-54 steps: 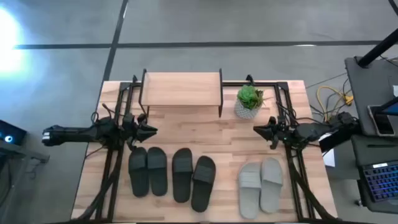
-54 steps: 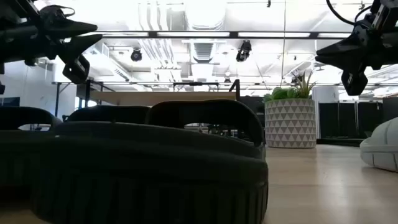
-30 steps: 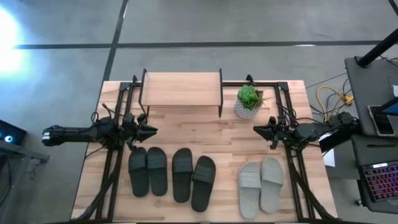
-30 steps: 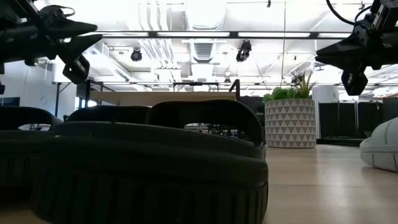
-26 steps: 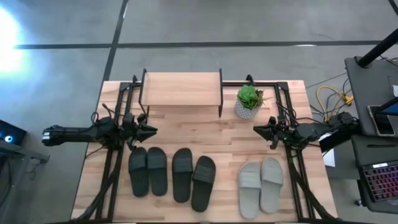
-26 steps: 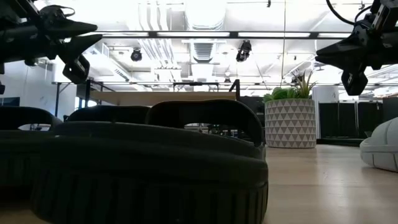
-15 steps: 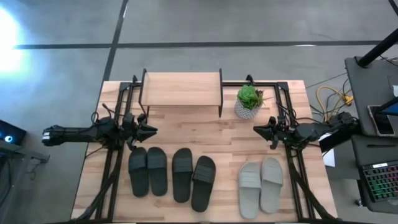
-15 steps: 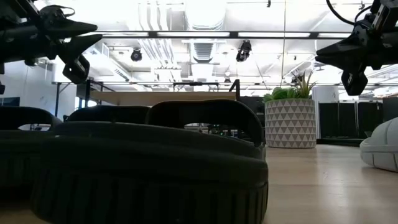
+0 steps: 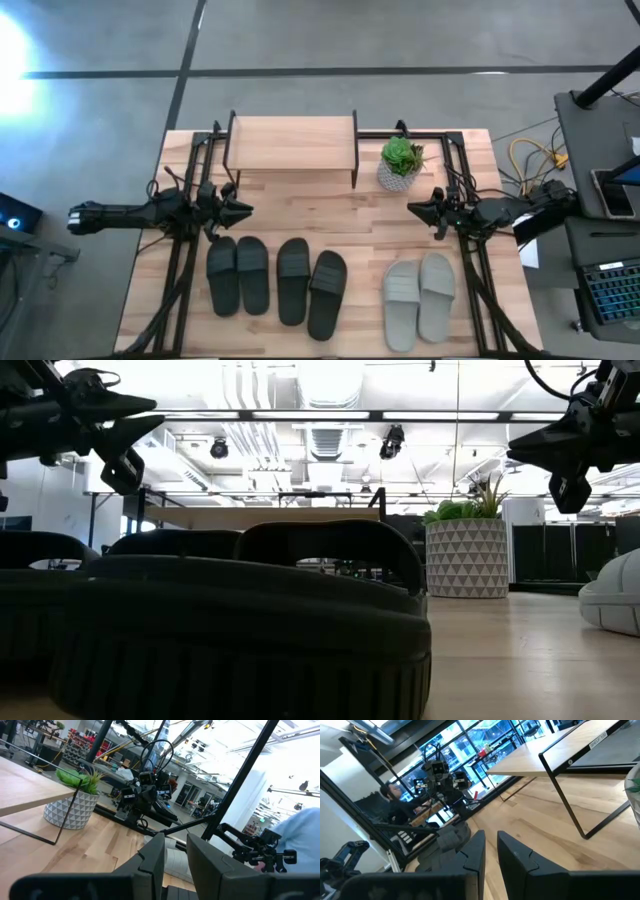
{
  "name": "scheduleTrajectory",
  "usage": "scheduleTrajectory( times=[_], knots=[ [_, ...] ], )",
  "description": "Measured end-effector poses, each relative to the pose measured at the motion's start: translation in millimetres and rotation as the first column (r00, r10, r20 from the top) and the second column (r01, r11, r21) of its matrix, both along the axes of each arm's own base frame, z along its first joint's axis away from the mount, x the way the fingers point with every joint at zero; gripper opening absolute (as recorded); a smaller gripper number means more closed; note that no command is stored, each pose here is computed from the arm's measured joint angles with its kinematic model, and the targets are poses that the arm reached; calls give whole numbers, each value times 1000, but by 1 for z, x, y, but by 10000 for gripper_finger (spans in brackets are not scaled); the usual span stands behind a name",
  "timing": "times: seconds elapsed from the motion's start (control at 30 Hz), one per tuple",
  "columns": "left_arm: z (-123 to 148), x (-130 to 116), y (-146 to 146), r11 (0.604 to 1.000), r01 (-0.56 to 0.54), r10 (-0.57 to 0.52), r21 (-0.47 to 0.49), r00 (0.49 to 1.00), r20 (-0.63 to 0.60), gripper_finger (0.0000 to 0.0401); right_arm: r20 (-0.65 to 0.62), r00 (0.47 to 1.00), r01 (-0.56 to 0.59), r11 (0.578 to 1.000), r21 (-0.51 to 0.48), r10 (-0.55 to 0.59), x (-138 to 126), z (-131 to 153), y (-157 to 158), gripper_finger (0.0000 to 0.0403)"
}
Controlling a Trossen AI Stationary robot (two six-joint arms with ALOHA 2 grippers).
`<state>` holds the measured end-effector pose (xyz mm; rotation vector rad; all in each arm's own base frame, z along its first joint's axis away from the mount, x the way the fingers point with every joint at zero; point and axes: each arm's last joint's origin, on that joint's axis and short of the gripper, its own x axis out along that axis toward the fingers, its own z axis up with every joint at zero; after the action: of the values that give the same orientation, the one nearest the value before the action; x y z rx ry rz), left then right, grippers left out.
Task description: Pick and place slides into the shelf
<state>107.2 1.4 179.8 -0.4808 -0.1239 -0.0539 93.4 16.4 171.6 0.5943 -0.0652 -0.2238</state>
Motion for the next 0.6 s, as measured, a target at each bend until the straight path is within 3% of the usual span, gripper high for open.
scheduleTrajectory(
  times=[0.6],
  knots=[
    [0, 0, 0, 1000, 0, 0, 0, 1000, 0, 67, 18, 1000, -1, 1000, 11, 1, 0, 2, 0, 43]
  ],
)
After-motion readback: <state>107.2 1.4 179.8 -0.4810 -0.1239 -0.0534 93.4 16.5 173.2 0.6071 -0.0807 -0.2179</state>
